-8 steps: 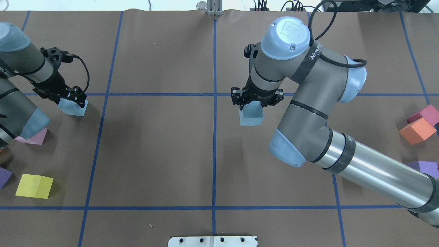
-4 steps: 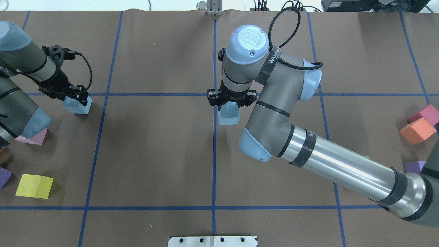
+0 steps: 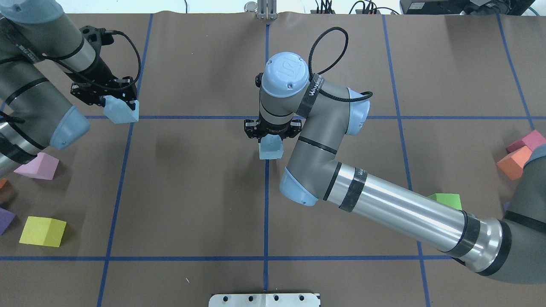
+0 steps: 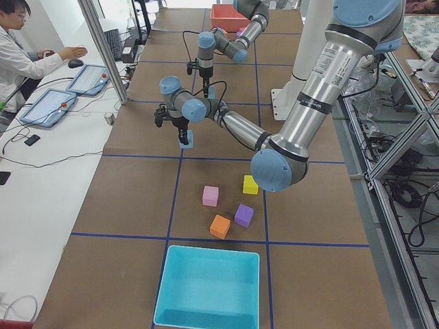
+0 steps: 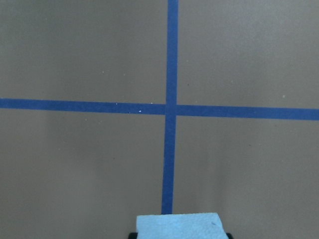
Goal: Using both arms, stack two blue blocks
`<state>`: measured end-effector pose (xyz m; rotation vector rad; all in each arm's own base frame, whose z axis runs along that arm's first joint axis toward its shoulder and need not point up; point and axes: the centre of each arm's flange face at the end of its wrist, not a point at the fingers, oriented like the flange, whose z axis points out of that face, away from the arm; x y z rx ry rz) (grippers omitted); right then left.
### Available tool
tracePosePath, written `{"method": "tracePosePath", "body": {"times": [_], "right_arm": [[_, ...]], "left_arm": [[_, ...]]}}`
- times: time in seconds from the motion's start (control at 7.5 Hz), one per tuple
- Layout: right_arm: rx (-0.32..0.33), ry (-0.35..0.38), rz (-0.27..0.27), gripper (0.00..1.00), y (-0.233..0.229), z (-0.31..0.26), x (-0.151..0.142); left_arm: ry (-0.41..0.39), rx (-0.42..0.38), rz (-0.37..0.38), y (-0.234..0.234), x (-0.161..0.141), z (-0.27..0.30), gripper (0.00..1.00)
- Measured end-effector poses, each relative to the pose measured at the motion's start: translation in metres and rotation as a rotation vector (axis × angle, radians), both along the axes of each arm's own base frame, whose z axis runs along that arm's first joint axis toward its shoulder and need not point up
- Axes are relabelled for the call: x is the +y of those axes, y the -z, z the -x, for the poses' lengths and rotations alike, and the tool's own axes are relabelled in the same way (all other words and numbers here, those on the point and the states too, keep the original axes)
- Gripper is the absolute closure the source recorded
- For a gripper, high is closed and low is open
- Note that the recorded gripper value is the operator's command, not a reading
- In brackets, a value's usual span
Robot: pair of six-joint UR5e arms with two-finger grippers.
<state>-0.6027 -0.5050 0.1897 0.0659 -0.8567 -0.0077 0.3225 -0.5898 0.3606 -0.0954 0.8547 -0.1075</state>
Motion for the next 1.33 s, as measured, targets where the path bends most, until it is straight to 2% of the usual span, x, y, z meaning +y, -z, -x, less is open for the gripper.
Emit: {"method": "tracePosePath", "body": {"times": [0.27,0.4,0.8,1.07,1.33], "right_arm": [[0.019,-0.001,0.002,0.21,-0.004,0.014,0.007],[0.028,0.000,0.001,0.00,-0.007,0.019,0.011],[0.016,-0.005,-0.010,0.00,0.000,0.015,0.010],[-0.033,-0.033,-0.012,0.00,0.018,-0.030,-0.020],[-0.064,-0.052,-0.016,0.00,0.010,-0.092,-0.059]], "left_arm": [[0.052,0.019,0.051,0.034,0.001,-0.019,0.41],[0.065,0.026,0.068,0.045,0.004,-0.028,0.41],[0.076,0.048,0.080,0.075,0.009,-0.050,0.40],[0.053,0.068,0.055,0.109,0.020,-0.081,0.39],[0.055,0.063,0.033,0.157,0.032,-0.138,0.38]]}}
